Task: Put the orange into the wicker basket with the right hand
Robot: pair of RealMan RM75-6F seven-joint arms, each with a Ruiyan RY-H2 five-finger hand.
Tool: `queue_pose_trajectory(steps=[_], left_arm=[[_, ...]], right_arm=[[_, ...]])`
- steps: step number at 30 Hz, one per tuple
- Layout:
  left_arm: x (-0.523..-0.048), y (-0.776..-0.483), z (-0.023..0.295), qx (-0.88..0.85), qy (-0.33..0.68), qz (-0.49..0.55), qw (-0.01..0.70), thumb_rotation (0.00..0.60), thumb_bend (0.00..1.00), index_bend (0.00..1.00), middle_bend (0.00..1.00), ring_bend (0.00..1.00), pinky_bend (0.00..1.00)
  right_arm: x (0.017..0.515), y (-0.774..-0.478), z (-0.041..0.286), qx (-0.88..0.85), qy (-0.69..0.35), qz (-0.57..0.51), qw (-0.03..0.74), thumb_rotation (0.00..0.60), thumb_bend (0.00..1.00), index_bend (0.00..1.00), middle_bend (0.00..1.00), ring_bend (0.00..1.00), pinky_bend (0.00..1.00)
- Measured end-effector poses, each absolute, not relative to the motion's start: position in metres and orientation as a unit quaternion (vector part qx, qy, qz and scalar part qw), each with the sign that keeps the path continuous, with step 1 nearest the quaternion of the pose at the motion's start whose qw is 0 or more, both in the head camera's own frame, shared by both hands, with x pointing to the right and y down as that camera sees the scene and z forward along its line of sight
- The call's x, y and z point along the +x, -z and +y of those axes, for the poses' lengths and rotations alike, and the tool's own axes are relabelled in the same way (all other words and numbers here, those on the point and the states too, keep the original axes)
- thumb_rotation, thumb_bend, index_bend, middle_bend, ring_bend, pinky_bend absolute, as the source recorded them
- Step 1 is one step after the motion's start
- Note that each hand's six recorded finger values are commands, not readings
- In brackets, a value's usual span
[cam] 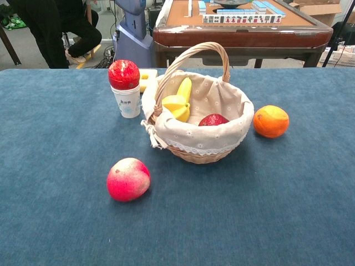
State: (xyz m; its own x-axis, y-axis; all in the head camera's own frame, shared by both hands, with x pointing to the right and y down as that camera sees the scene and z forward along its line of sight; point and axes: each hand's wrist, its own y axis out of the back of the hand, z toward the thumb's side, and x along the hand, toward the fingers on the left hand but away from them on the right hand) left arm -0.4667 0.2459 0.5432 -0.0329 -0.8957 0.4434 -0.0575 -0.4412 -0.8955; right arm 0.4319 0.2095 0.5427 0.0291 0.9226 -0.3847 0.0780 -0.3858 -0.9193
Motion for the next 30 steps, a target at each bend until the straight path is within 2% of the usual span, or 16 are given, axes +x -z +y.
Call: queue_pose_trajectory(steps=[18,30], left_arm=[[-0.467,-0.544,0.246,-0.601,0.599,0.398,0.349,0.600,0.26,0.17,0.00,0.00,0.00],[-0.466,-0.545,0.248,-0.602,0.599,0.397,0.348,0.600,0.26,0.17,0.00,0.00,0.00]], right_arm=[[0.428,-0.544,0.208,-0.613,-0.565,-0.402,0.378,0.600,0.33,0.07,0.16,0.20,0.53],[0.394,-0.575,0.179,-0.652,-0.568,-0.334,0.376,0.600,0.29,0.07,0.14,0.20,0.52]])
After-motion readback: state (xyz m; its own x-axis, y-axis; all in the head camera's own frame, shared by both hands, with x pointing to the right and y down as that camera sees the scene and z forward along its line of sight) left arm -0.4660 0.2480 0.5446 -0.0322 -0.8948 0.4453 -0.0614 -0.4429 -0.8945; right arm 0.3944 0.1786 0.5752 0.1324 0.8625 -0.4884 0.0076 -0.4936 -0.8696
